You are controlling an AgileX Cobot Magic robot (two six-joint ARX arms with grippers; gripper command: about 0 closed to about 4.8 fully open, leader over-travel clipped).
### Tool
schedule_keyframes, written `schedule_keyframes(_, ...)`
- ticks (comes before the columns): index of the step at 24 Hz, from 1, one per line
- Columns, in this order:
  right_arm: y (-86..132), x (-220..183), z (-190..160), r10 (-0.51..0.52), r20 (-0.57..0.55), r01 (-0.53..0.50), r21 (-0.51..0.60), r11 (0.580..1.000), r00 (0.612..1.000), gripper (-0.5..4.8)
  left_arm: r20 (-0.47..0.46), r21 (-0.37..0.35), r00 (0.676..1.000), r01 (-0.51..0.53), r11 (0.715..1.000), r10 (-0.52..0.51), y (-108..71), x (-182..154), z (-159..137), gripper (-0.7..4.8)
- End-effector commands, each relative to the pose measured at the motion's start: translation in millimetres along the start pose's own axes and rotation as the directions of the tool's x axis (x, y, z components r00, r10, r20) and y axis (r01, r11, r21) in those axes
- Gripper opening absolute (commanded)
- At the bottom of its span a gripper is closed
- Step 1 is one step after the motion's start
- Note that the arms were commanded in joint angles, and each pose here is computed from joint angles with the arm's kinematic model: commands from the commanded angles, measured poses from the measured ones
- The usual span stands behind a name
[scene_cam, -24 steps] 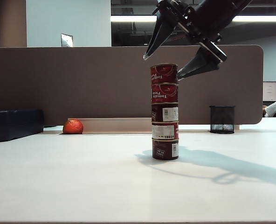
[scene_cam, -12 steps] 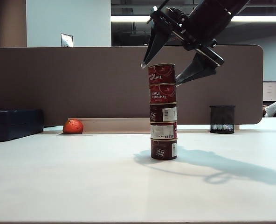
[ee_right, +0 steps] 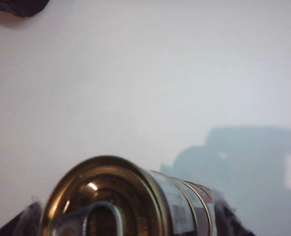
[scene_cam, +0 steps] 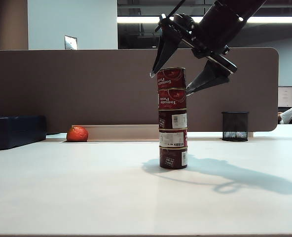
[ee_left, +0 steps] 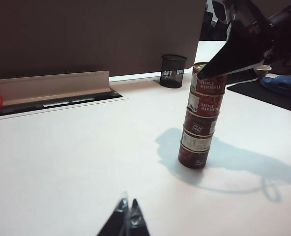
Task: Take a can of tomato sauce from the stacked ones and place it on the table.
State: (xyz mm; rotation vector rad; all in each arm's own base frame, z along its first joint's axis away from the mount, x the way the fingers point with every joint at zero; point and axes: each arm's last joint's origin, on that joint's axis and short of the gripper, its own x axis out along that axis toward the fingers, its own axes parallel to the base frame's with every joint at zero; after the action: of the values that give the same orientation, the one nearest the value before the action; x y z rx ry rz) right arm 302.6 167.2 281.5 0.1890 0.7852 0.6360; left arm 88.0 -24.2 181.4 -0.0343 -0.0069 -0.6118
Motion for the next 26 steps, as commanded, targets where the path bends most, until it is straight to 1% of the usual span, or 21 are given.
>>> schedule_keyframes(1, 1.6, -0.9, 2.5, 0.001, 0.018, -0.001, -0.007, 1.000, 1.000, 4.79, 0.017, 0.007, 1.000, -0.001, 1.000, 0.001, -0.2, -0.4, 3.3, -0.06)
schedule_keyframes(2, 1.6, -0.9, 2.5, 0.002, 0.018, -0.002, -0.007, 1.000, 1.000, 4.21, 0.016, 0.007, 1.000, -0.001, 1.000, 0.001, -0.2, -0.4, 3.3, -0.06)
schedule_keyframes(3, 1.5, -0.9, 2.4, 0.002, 0.017, -0.002, -0.007, 1.000, 1.000, 3.94, 0.016, 0.007, 1.000, -0.002, 1.000, 0.002, -0.2, -0.4, 3.3, -0.06)
schedule_keyframes(6, 1.5, -0.9, 2.4, 0.002, 0.018, -0.002, -0.007, 1.000, 1.000, 3.89, 0.016, 0.007, 1.000, -0.001, 1.000, 0.001, -0.2, -0.4, 3.3, -0.06)
schedule_keyframes(10, 1.6, -0.9, 2.5, 0.002, 0.018, -0.002, -0.007, 1.000, 1.000, 3.12, 0.016, 0.007, 1.000, -0.001, 1.000, 0.001, -0.2, -0.4, 3.3, -0.06)
schedule_keyframes(13, 1.6, -0.9, 2.5, 0.002, 0.018, -0.002, -0.007, 1.000, 1.000, 2.92, 0.016, 0.007, 1.000, -0.002, 1.000, 0.002, -0.2, -0.4, 3.3, -0.06)
schedule_keyframes(15, 1.6, -0.9, 2.5, 0.003, 0.018, -0.003, -0.007, 1.000, 1.000, 2.64, 0.016, 0.007, 1.000, -0.001, 1.000, 0.001, -0.2, -0.4, 3.3, -0.06)
schedule_keyframes(26, 1.9, -1.1, 2.7, 0.010, 0.017, -0.010, -0.007, 1.000, 1.000, 2.60, 0.016, 0.007, 1.000, -0.002, 1.000, 0.002, -0.2, -0.4, 3.3, -0.06)
